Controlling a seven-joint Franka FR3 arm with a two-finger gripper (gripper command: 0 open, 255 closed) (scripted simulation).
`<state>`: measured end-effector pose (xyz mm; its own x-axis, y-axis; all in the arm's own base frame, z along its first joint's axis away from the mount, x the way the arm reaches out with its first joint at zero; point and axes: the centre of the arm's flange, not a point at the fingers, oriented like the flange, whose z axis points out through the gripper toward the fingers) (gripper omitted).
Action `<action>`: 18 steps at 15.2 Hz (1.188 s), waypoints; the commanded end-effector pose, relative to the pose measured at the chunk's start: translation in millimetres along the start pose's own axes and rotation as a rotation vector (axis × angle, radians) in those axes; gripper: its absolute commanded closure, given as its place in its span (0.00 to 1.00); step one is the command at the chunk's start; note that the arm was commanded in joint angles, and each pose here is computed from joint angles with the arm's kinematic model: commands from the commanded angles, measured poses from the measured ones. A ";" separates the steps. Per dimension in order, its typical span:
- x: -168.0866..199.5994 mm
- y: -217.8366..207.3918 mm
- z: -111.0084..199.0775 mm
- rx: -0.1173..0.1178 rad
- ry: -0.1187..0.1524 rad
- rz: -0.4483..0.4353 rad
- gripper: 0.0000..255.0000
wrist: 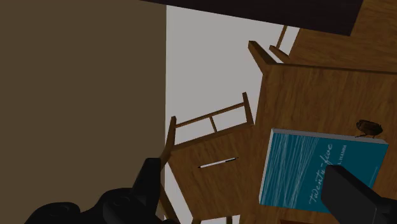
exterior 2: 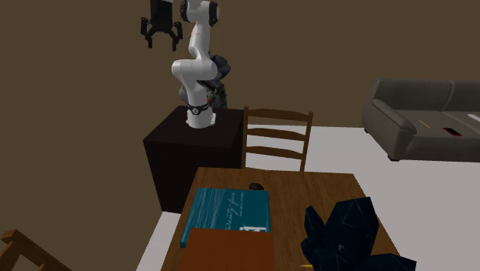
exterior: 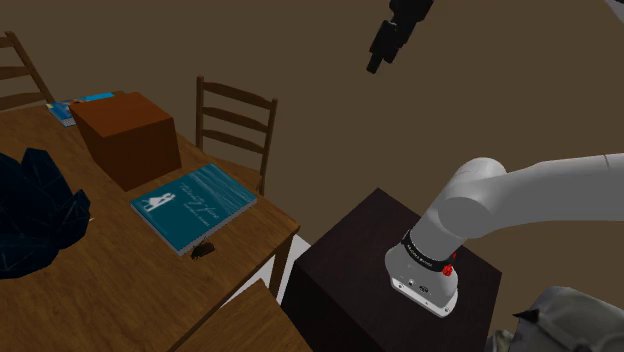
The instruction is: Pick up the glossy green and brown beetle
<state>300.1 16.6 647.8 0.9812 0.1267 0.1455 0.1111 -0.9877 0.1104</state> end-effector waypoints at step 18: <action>61.5 -140.0 164.4 0.031 -0.072 0.007 0.00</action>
<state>367.4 139.8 488.6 0.9904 0.1149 0.0775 0.1085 -0.9907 0.0819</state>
